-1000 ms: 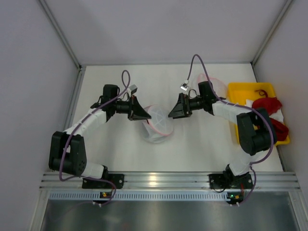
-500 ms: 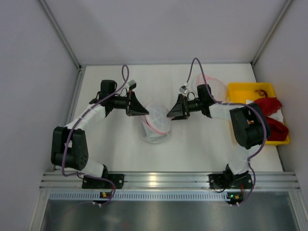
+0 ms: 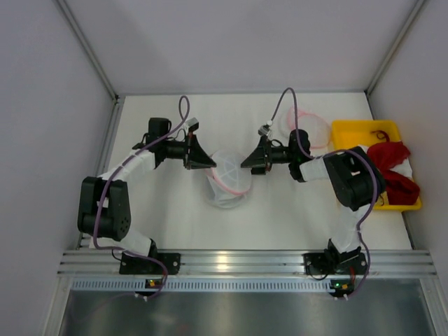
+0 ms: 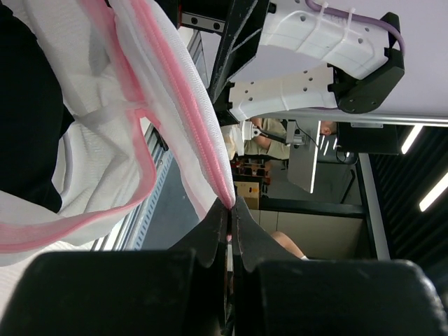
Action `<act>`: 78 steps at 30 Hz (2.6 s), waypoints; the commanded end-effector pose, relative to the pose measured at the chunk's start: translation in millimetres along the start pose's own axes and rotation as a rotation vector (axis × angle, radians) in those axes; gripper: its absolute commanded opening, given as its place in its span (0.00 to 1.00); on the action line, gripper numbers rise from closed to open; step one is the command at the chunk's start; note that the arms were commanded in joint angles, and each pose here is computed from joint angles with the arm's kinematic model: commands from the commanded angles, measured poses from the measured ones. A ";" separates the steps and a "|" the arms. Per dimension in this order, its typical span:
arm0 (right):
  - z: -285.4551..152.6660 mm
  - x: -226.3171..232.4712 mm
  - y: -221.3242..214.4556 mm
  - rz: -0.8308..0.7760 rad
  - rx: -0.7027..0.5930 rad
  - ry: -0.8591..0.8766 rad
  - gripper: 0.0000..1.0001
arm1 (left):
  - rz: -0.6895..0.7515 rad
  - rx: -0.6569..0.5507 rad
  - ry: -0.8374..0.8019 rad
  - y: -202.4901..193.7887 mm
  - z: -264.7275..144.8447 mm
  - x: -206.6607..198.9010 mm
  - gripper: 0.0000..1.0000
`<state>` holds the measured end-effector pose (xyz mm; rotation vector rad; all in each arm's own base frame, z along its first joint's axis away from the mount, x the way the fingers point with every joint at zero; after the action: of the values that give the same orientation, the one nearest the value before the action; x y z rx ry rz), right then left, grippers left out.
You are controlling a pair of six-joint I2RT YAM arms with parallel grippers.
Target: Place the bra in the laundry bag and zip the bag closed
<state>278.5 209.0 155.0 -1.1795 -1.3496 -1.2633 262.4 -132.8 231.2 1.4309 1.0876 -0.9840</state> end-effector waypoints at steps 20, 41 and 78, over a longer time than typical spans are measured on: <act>4.1 30.2 -13.3 -0.099 0.043 0.127 0.14 | 0.156 -0.035 0.108 23.8 -25.1 34.4 0.00; 15.0 21.3 -29.6 -0.004 0.041 0.066 0.00 | 1.661 0.378 0.718 3.2 26.0 -90.2 0.71; 20.2 14.6 -35.8 0.105 0.057 0.041 0.00 | 1.945 1.470 0.921 -82.9 198.2 -43.3 0.63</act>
<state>248.7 224.1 157.6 -1.2249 -1.2384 -1.1335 163.7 -326.9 218.3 2.9257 -1.1730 0.6603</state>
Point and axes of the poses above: each gripper's point midway between its finger pads, its own z axis out along the fingers, its own x axis along the line the jaws close on, y = z × x, the point moved 9 cm from there along -z, back along the fingers, and after that the axes turned 9 degrees about z, right-handed, at the moved point
